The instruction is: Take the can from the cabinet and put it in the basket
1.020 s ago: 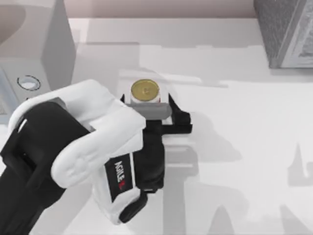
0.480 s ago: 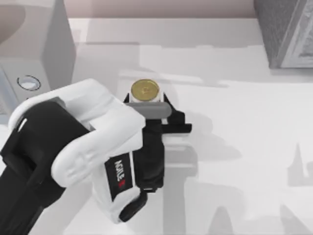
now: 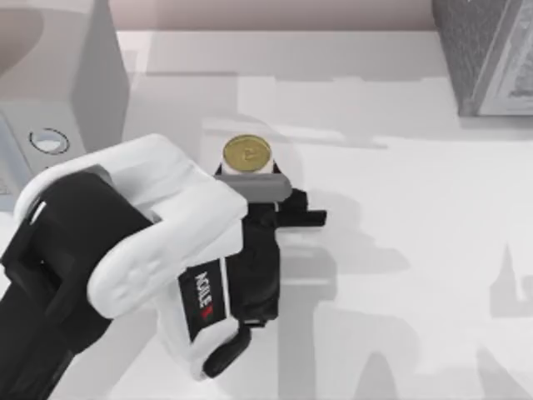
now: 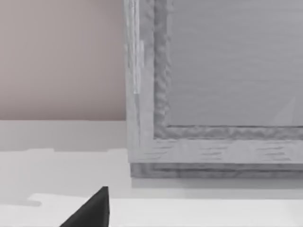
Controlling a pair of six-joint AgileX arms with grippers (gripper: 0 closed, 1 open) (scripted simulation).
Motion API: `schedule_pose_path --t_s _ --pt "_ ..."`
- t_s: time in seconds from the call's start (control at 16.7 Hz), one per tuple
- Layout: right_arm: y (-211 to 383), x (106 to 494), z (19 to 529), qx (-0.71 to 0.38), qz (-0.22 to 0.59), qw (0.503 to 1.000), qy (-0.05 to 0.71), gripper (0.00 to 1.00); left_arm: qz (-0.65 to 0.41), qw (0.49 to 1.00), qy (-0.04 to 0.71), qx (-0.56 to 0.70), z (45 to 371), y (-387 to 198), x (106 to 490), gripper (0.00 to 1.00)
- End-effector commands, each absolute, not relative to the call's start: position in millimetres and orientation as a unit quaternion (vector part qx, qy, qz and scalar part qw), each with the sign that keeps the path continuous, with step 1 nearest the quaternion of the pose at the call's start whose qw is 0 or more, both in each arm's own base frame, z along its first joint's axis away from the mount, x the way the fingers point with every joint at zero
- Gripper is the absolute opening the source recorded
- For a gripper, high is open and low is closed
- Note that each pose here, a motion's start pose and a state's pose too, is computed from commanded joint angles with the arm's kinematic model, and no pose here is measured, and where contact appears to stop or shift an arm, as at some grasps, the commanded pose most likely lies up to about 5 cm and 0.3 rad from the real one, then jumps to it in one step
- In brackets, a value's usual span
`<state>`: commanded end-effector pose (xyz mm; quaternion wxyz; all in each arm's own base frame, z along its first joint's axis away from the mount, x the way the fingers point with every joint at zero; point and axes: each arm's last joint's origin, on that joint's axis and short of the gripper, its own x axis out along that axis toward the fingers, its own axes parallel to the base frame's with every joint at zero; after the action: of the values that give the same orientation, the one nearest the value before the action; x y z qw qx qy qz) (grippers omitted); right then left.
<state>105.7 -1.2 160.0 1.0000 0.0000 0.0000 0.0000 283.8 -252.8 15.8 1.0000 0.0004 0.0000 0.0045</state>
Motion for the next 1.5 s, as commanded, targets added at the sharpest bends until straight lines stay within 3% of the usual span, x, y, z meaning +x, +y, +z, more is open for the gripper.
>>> schedule_pose_path --t_s 0.6,0.84,1.02,1.2,1.38,1.5 --pt "-1.2 105.7 160.0 0.000 0.000 1.000 0.000 1.00 0.003 1.000 0.000 0.001 16.2 -253.5 283.1 0.00" --pt "-1.2 105.7 160.0 0.000 0.000 1.000 0.000 1.00 0.003 1.000 -0.002 -0.002 41.9 -242.8 301.3 0.00" --pt "-1.2 105.7 160.0 0.000 0.000 1.000 0.000 1.00 0.003 1.000 -0.007 -0.007 92.6 -216.1 327.7 0.00" --pt "-1.2 105.7 160.0 0.000 0.000 1.000 0.000 1.00 0.003 1.000 -0.018 -0.013 165.0 -166.7 345.3 0.00" --pt "-1.2 105.7 160.0 0.000 0.000 1.000 0.000 1.00 0.002 0.999 -0.029 -0.015 243.6 -98.0 332.9 0.00" --pt "-1.2 105.7 160.0 0.000 0.000 1.000 0.000 1.00 0.002 0.999 -0.035 -0.013 288.7 -50.9 302.1 0.00"
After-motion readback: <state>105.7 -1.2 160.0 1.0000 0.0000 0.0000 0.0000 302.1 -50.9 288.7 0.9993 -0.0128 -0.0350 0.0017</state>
